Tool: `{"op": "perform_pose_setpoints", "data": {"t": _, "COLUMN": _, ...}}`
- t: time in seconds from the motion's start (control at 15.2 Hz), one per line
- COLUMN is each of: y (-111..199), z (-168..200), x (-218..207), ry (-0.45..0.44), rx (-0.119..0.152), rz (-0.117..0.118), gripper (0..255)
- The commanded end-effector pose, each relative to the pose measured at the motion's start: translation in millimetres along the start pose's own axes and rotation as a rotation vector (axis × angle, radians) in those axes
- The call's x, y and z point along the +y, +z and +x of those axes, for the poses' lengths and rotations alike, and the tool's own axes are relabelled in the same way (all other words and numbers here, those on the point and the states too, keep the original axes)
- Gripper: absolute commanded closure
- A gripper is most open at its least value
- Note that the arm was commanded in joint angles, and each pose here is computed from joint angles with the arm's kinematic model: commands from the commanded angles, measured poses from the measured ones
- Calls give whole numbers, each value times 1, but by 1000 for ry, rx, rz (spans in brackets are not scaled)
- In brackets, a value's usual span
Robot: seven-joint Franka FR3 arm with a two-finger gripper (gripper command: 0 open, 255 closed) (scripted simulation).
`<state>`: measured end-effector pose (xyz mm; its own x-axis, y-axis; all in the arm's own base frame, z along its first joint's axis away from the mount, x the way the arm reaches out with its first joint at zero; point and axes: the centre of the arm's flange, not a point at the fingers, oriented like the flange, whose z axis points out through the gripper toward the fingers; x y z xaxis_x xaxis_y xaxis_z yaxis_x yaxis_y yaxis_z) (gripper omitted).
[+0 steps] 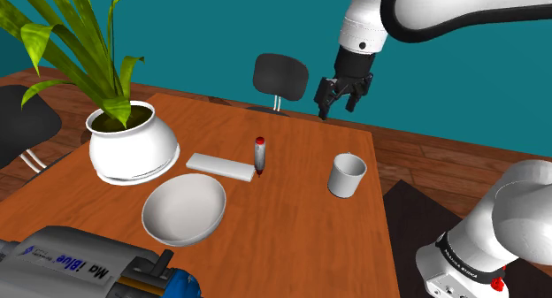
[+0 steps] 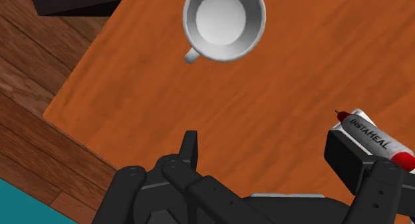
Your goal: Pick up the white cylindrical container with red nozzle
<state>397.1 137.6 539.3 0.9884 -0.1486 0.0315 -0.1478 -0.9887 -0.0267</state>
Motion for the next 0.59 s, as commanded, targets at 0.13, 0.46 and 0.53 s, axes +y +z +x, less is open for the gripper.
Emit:
{"op": "perform_pose_setpoints", "data": {"t": 0.13, "y": 19, "z": 19, "x": -47, "ry": 1, "rx": -3, "rz": -5, "gripper": 0}}
{"op": "perform_pose_setpoints", "data": {"t": 0.46, "y": 42, "z": 41, "x": -106, "ry": 1, "rx": -7, "rz": -12, "gripper": 0}}
{"op": "perform_pose_setpoints", "data": {"t": 0.53, "y": 46, "z": 46, "x": -118, "ry": 1, "rx": -8, "rz": -14, "gripper": 0}}
